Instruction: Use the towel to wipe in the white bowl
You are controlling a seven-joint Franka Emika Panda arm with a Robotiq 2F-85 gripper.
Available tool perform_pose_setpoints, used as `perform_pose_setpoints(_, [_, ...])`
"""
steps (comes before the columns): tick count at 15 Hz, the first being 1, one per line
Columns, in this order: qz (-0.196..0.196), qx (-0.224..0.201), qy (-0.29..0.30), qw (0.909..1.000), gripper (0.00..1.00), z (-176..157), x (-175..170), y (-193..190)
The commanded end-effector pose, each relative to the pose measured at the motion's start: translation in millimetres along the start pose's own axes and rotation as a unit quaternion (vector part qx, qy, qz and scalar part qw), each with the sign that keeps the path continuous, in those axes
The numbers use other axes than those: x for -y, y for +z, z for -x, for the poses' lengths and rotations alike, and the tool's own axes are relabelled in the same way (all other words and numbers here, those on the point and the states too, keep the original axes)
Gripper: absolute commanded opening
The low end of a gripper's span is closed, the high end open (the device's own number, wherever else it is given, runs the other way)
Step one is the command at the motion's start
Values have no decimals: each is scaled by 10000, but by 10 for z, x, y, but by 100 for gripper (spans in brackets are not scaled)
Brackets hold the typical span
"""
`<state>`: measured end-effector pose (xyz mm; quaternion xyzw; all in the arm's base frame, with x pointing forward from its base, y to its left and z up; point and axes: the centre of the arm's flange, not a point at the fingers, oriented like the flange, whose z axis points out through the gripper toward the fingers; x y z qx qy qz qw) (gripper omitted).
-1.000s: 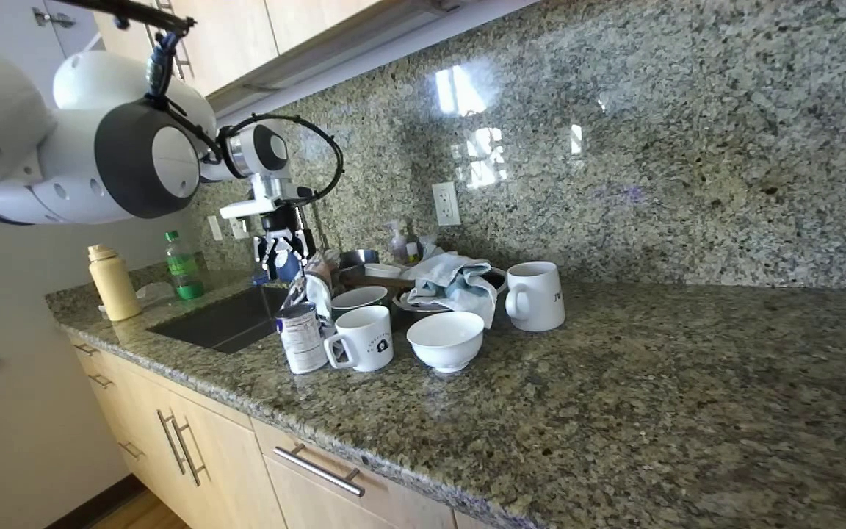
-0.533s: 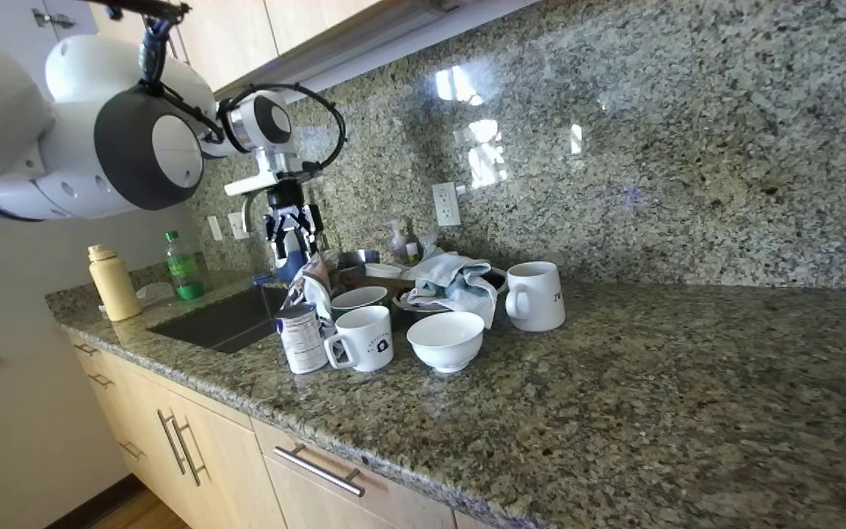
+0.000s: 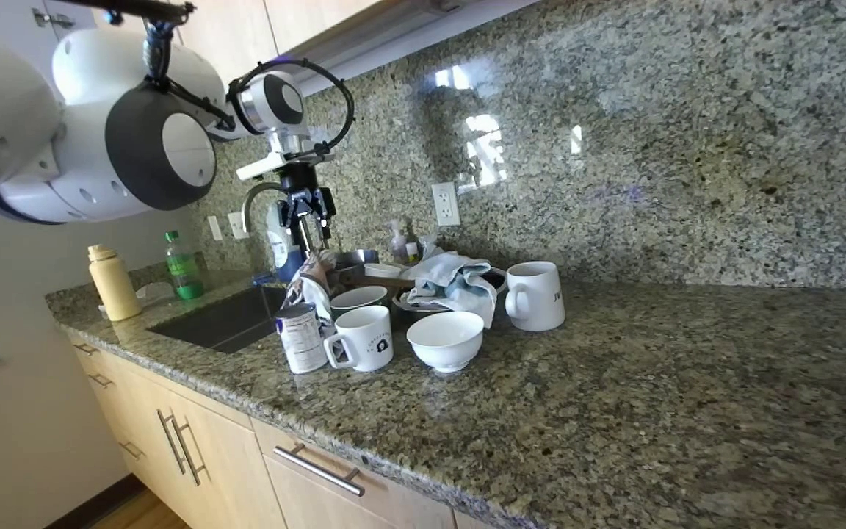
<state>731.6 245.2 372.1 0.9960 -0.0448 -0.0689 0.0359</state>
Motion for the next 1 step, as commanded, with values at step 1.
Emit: perform_pose_setpoints(1, [-21,-11,106,9999,100,-23,-6,35])
